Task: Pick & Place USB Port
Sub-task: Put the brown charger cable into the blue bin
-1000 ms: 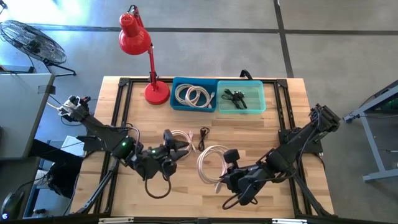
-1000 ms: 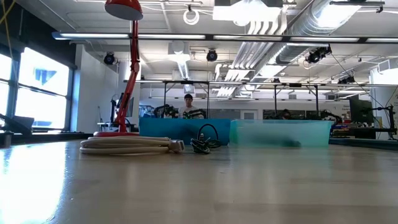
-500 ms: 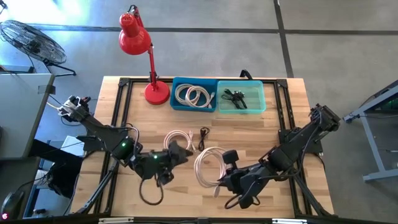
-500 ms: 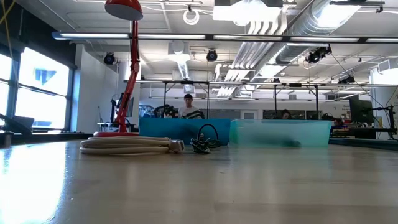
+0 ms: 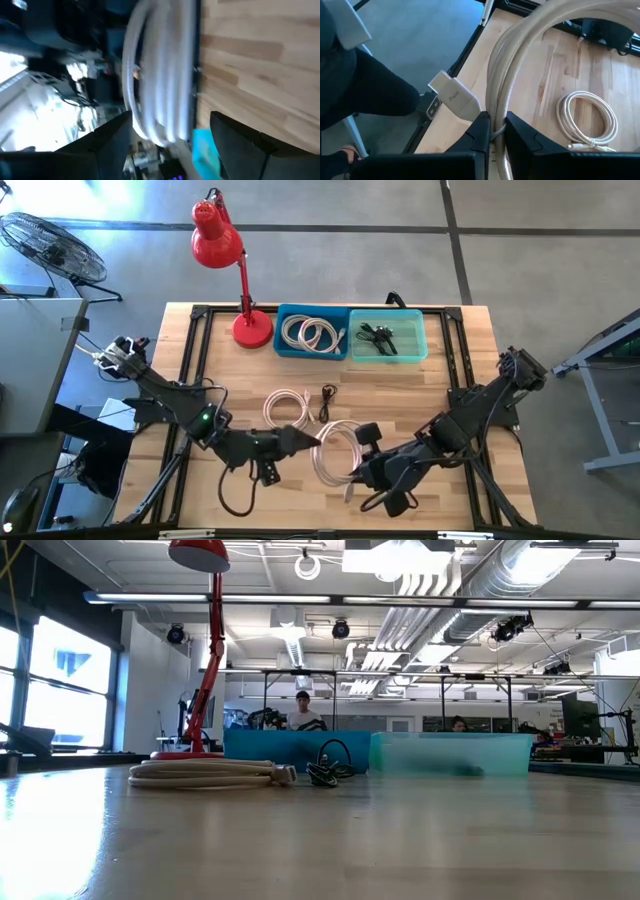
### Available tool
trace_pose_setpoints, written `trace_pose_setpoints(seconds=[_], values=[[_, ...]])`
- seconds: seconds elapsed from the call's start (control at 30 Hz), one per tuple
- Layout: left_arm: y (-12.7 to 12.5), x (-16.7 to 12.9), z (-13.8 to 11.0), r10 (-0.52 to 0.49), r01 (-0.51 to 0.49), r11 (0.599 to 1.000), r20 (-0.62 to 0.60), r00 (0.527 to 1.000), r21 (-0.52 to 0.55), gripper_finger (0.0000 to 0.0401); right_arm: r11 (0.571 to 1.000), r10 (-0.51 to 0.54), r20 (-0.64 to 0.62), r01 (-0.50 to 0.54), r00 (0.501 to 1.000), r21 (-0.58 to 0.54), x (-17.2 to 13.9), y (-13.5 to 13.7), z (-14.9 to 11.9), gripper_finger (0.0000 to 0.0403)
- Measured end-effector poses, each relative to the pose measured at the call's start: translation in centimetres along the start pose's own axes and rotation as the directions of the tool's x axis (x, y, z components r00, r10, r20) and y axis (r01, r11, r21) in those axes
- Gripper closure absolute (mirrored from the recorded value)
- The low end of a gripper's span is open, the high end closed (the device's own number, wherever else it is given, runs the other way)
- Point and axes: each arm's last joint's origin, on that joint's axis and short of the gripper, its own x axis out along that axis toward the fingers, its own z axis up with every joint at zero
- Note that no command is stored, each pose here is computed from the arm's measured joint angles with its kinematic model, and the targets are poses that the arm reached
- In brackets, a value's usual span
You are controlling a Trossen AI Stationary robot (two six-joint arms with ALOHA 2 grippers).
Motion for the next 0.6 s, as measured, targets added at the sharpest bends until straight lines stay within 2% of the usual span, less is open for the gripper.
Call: trace_pose_setpoints(seconds=[0.17,0.47,0.6], values=[[0.51,0.16,0.32,0.045,-0.045,0.999,0.067,0.997,-0.010,0.0137,1.000,-0.005,0.006,0.005,1.000,0.014,0.00,-0.07,0.08,0.0374],[0.77,0.11,0.63,0.060,-0.063,0.998,0.174,0.983,0.013,0.0137,1.000,0.004,0.006,-0.005,1.000,0.024,0.09,-0.44,0.14,0.0374],[1.04,0.23,0.46,0.083,-0.083,0.997,0.182,0.980,-0.004,0.0137,0.999,-0.001,0.017,0.000,1.000,0.034,0.18,-0.83,0.31,0.0374]])
